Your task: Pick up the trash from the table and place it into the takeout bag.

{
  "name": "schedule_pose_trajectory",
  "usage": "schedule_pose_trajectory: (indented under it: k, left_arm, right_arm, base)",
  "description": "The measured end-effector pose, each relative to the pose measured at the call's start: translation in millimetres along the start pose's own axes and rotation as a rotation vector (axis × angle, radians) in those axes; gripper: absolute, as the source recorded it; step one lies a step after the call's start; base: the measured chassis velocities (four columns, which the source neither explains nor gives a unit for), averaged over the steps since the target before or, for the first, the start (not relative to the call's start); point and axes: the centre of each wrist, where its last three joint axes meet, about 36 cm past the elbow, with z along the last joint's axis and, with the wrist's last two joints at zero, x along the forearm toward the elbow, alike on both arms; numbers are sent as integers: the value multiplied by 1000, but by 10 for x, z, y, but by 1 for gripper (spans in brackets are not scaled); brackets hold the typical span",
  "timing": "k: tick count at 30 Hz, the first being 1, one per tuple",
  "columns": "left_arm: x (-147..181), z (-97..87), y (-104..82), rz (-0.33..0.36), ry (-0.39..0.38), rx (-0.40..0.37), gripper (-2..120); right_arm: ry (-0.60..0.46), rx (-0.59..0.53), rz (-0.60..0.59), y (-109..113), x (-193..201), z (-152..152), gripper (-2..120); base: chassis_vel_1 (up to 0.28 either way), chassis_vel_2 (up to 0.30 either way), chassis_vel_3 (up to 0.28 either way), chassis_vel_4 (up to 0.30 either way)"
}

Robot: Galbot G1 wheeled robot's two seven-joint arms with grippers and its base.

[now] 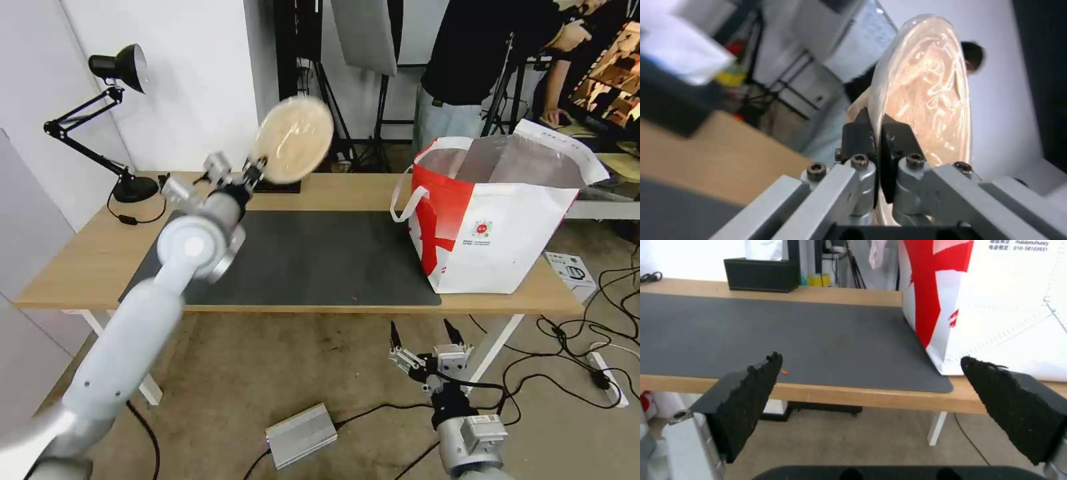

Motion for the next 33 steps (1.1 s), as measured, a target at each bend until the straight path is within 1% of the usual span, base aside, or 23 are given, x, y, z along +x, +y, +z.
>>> schedule_pose_trajectory:
  k: [2, 5, 6, 8, 10, 11, 13, 14, 15, 17, 18, 19, 21, 23, 24, 25, 26, 27, 28, 31, 32, 33]
  left_arm:
    - [-50, 5, -36, 8, 3, -1, 0]
    - [-325, 95, -181, 37, 26, -11, 0]
    - [-325, 95, -181, 37, 26, -11, 0]
    - [-492, 157, -285, 61, 36, -19, 0]
    - [-695, 231, -443, 96, 45, -39, 0]
    - [-695, 231, -443, 96, 45, -39, 0]
    - [-832, 263, -565, 125, 52, -55, 0]
    - [-965, 301, -670, 145, 61, -72, 0]
    - [-965, 301, -670, 145, 61, -72, 0]
    - [-1158, 353, -819, 175, 71, -107, 0]
    - [-1212, 386, -854, 183, 76, -118, 0]
    - [-1212, 386, -854, 183, 76, -118, 0]
    - [-1359, 457, -935, 205, 87, -147, 0]
    - [-1477, 554, -967, 223, 102, -184, 0]
    - [-1477, 554, -967, 223, 102, -184, 0]
    - [-1538, 624, -983, 234, 112, -206, 0]
    - [-1613, 735, -1015, 253, 129, -240, 0]
    - [-1646, 795, -1025, 260, 139, -254, 0]
    - [-1646, 795, -1025, 260, 139, -254, 0]
    - [-1765, 1007, -1056, 284, 172, -313, 0]
    - [-1765, 1007, -1056, 284, 172, -313, 0]
    - [-1806, 1081, -1049, 298, 181, -351, 0]
  right_arm:
    - [0, 0, 0, 0, 0, 0, 100]
    - [0, 0, 0, 0, 0, 0, 100]
    - [0, 0, 0, 0, 0, 0, 100]
    - [0, 0, 0, 0, 0, 0, 100]
    - [0, 0, 0, 0, 0, 0, 100]
    - [0, 0, 0, 0, 0, 0, 100]
    - [0, 0, 0, 0, 0, 0, 100]
    - [0, 0, 0, 0, 0, 0, 100]
    - [0, 0, 0, 0, 0, 0, 100]
    - [0, 0, 0, 0, 0, 0, 100]
    - [0, 0, 0, 0, 0, 0, 100]
    - [0, 0, 0, 0, 0, 0, 100]
    - [0, 0, 0, 0, 0, 0, 100]
    - [0, 0, 0, 0, 0, 0, 100]
    - [0, 0, 0, 0, 0, 0, 100]
    - [0, 0, 0, 0, 0, 0, 100]
    - [0, 0, 0, 0, 0, 0, 100]
    - [0, 0, 0, 0, 0, 0, 100]
    - [0, 0, 0, 0, 0, 0, 100]
    - [0, 0, 0, 0, 0, 0, 100]
    - [0, 0, 0, 0, 0, 0, 100]
    - [0, 0, 0, 0, 0, 0, 100]
  base:
    - [0, 0, 0, 0]
    - [0, 0, 0, 0]
    - [0, 0, 0, 0]
    - [0, 0, 0, 0]
    - [0, 0, 0, 0]
    - [0, 0, 0, 0]
    - [0, 0, 0, 0]
    - [0, 0, 0, 0]
    - [0, 0, 0, 0]
    - [0, 0, 0, 0]
    - [0, 0, 0, 0]
    - [0, 0, 0, 0]
    - [0, 0, 0, 0]
    - [0, 0, 0, 0]
    - [0, 0, 0, 0]
    - [0, 0, 0, 0]
    - [0, 0, 0, 0]
    - [0, 0, 0, 0]
    - [0, 0, 0, 0]
    - [0, 0, 0, 0]
    - [0, 0, 0, 0]
    - [0, 0, 0, 0]
